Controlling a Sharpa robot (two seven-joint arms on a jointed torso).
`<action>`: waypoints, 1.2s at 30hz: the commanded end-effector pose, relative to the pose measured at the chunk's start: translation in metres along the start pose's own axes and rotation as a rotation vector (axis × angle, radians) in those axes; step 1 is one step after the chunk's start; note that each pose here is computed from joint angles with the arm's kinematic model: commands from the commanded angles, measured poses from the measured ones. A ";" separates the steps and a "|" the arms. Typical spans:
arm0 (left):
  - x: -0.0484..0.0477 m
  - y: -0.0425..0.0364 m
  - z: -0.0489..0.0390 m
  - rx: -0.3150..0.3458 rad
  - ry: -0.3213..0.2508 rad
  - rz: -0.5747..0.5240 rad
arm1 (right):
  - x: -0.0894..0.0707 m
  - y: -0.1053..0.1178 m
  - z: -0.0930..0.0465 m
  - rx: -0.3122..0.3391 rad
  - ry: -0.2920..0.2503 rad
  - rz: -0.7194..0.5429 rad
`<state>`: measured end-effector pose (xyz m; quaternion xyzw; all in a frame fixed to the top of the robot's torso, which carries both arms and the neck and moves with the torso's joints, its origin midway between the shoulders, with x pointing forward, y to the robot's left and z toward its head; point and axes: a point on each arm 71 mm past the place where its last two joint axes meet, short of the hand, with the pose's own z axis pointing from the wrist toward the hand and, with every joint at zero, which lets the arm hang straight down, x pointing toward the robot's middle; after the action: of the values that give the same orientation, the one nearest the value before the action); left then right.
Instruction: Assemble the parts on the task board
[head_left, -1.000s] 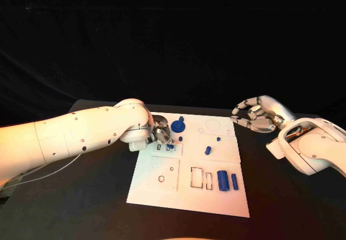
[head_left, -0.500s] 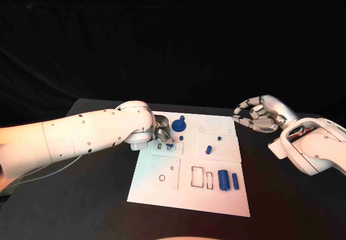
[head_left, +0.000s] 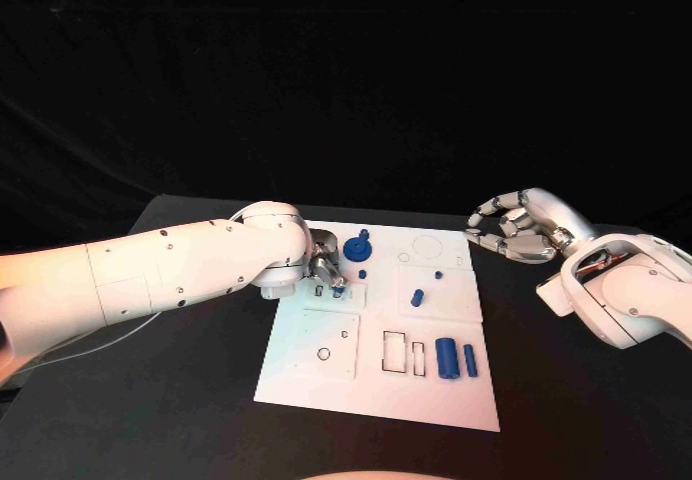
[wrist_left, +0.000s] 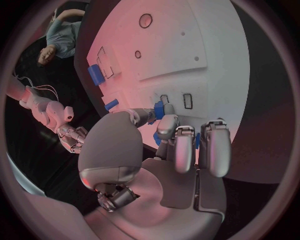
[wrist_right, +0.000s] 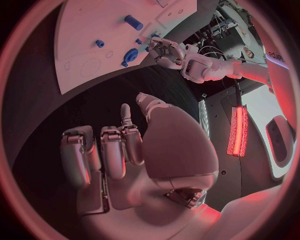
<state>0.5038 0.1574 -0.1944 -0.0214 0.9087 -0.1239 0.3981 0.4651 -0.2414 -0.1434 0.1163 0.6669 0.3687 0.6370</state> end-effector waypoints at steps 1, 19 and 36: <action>0.0017 -0.0008 0.0003 -0.003 0.012 0.032 | 0.001 0.001 0.000 -0.011 0.005 -0.002; 0.0037 0.0016 0.0007 -0.012 0.024 0.060 | 0.001 0.001 0.000 -0.011 0.004 -0.002; 0.0062 0.0004 -0.0001 -0.007 0.037 0.065 | 0.000 0.000 -0.001 -0.011 0.003 -0.003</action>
<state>0.5013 0.1582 -0.1975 0.0004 0.9130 -0.1112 0.3926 0.4650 -0.2419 -0.1432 0.1162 0.6665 0.3689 0.6373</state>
